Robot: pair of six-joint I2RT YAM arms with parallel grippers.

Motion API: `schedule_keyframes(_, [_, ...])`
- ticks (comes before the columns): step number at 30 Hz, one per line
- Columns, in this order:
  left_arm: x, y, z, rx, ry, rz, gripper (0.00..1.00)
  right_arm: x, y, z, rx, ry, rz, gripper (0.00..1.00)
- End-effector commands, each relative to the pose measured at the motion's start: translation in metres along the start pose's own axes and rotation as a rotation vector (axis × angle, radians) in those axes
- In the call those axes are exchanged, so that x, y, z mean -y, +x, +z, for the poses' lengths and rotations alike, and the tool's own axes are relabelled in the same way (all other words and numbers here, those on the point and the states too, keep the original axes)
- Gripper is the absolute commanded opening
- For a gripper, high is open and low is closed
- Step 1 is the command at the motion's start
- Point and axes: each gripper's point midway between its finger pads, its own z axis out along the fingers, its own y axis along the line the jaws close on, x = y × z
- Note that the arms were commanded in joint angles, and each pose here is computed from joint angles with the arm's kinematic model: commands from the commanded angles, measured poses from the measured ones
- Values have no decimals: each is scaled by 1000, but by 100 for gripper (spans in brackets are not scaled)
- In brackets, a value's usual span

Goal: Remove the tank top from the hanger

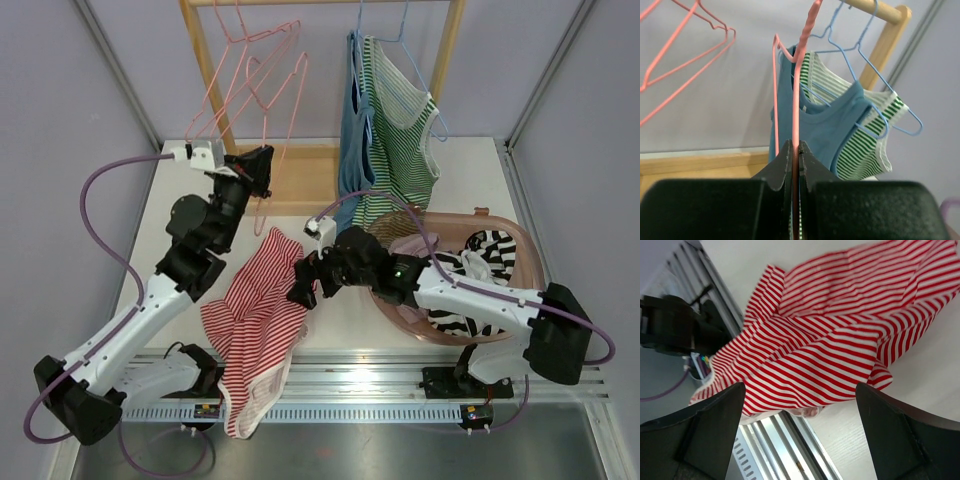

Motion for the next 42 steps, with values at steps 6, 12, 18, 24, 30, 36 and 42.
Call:
schedule_keyframes(6, [-2,-39,45,-89,-155,30,0,13,40,33,-65,135,24,99])
schedule_keyframes(12, [-6,-26,95,-218,-173,50,0,14,47,24,-67,149,34,100])
schedule_keyframes(18, [-22,-32,143,-236,-180,53,0,13,49,11,-65,145,43,99])
schedule_keyframes(24, [-36,-42,176,-220,-194,54,0,11,58,5,-75,129,65,99])
schedule_keyframes(30, [-54,-21,188,-256,-231,50,0,11,70,9,-128,119,35,99])
schedule_keyframes(36, [-65,-10,179,-300,-262,38,14,15,71,22,-160,162,-17,99])
schedule_keyframes(42, [-63,-29,154,-294,-278,50,50,19,70,44,-226,204,-98,100])
